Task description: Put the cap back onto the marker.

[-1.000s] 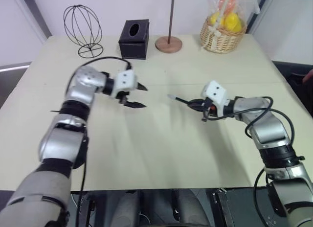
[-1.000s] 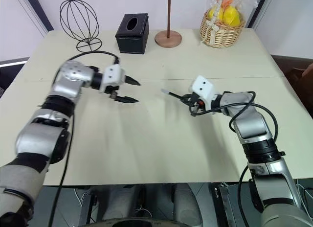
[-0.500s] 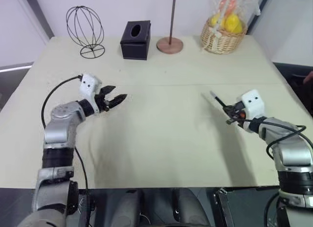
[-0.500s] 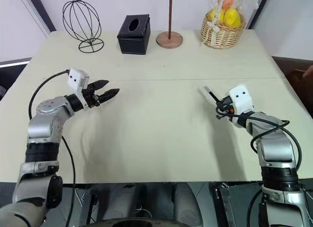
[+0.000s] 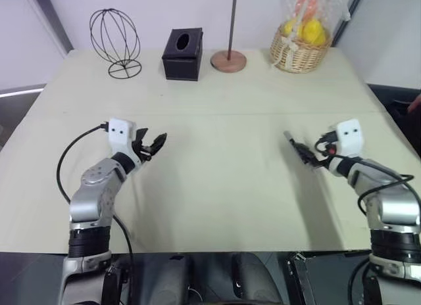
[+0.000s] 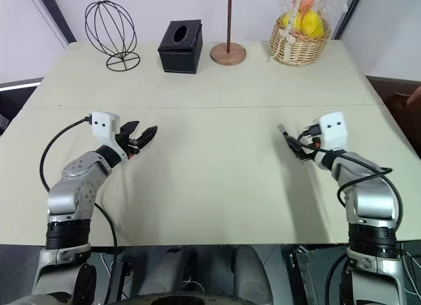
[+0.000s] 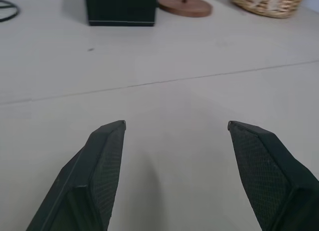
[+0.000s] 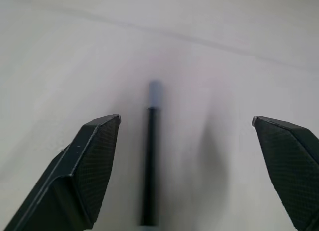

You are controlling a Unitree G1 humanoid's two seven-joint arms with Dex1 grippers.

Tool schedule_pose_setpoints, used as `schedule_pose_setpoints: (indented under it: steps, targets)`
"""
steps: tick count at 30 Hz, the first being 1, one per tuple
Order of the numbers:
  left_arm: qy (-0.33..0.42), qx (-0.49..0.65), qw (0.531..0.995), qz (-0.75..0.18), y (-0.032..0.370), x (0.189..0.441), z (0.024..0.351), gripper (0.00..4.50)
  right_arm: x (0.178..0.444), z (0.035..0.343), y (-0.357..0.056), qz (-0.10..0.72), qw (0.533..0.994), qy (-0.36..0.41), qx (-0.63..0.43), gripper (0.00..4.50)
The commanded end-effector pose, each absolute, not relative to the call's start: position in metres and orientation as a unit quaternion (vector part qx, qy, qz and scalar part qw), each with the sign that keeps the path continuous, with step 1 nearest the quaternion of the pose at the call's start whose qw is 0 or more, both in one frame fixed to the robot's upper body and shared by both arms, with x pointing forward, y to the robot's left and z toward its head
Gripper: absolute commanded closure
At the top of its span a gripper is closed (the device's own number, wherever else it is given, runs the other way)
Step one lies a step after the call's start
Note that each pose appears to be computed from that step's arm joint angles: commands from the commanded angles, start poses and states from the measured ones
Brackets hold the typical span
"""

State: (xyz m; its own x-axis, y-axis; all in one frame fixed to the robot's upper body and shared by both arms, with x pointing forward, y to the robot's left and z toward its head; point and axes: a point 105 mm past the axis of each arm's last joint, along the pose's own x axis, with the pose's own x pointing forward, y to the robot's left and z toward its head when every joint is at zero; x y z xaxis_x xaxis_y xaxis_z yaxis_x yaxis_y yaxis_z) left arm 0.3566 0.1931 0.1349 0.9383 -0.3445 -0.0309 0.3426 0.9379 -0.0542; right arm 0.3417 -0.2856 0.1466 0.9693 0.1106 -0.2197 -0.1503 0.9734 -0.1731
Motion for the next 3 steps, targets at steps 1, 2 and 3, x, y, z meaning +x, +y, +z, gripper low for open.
schedule_pose_setpoints:
  steps: [1, 2, 3]
  targets:
    - [-0.009, -0.017, 0.985, -0.169, 0.2016, 0.3436, 0.1466, 1.07, 0.3317, 0.1594, -0.3175, 0.021, 0.991, 0.078, -0.103, 0.12]
    - [-0.007, -0.018, 0.985, -0.171, 0.2015, 0.3405, 0.1445, 1.07, 0.3297, 0.1587, -0.3227, 0.014, 0.992, 0.076, -0.104, 0.12]
    - [-0.001, -0.012, 0.984, -0.177, 0.1997, 0.3352, 0.1410, 1.07, 0.3265, 0.1569, -0.3273, 0.010, 0.991, 0.074, -0.108, 0.12]
